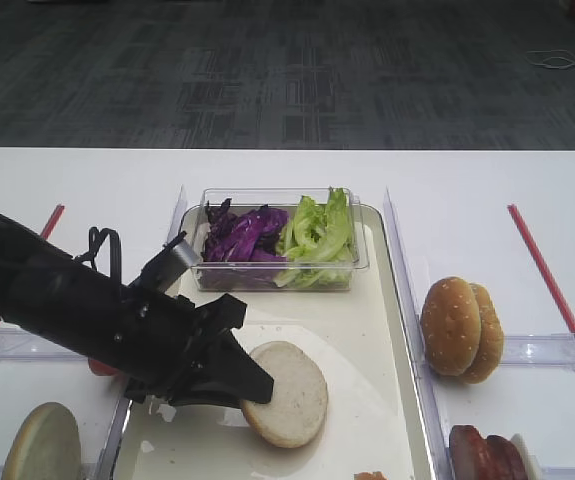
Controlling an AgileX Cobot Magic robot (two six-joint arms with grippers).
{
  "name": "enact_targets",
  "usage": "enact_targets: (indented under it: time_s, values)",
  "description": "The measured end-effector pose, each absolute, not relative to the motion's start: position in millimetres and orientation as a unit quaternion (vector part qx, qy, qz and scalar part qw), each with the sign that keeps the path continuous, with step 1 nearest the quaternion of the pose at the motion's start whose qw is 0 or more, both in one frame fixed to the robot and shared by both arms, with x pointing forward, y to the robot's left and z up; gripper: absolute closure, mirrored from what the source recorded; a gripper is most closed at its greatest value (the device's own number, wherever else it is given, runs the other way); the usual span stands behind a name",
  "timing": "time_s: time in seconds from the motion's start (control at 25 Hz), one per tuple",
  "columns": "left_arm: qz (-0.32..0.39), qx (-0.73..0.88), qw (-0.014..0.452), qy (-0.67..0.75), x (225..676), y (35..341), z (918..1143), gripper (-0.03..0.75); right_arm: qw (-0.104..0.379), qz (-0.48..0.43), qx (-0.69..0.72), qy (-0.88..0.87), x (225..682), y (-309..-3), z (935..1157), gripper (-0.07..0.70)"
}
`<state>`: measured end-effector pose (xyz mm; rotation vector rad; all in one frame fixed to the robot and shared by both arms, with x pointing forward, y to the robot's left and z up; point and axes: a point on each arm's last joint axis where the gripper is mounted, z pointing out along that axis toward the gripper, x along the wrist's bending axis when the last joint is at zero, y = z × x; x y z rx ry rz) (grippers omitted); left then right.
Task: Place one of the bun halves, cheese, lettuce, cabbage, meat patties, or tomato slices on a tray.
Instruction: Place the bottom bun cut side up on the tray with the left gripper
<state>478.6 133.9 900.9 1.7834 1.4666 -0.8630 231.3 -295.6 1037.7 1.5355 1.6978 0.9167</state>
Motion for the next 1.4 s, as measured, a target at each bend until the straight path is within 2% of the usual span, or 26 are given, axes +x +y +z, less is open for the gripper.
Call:
enact_targets:
  time_s: [0.12, 0.32, 0.4, 1.0, 1.4]
  values:
    - [-0.330, 0.682, 0.332, 0.561, 478.6, 133.9, 900.9, 0.538, 0.331, 0.351, 0.587, 0.650, 231.3, -295.6, 1037.7, 0.430]
    - [-0.332, 0.678, 0.331, 0.566, 478.7, 133.9, 901.0, 0.368, 0.332, 0.350, 0.587, 0.650, 231.3, -295.6, 1037.7, 0.430]
    - [-0.333, 0.677, 0.330, 0.568, 478.8, 133.8, 901.0, 0.340, 0.332, 0.350, 0.587, 0.650, 231.3, -295.6, 1037.7, 0.430]
    - [-0.341, 0.662, 0.331, 0.580, 480.0, 132.9, 902.4, 0.323, 0.332, 0.350, 0.587, 0.650, 231.3, -295.6, 1037.7, 0.430]
    - [-0.331, 0.668, 0.353, 0.566, 477.1, 133.8, 925.5, 0.323, 0.332, 0.350, 0.587, 0.650, 231.3, -295.6, 1037.7, 0.430]
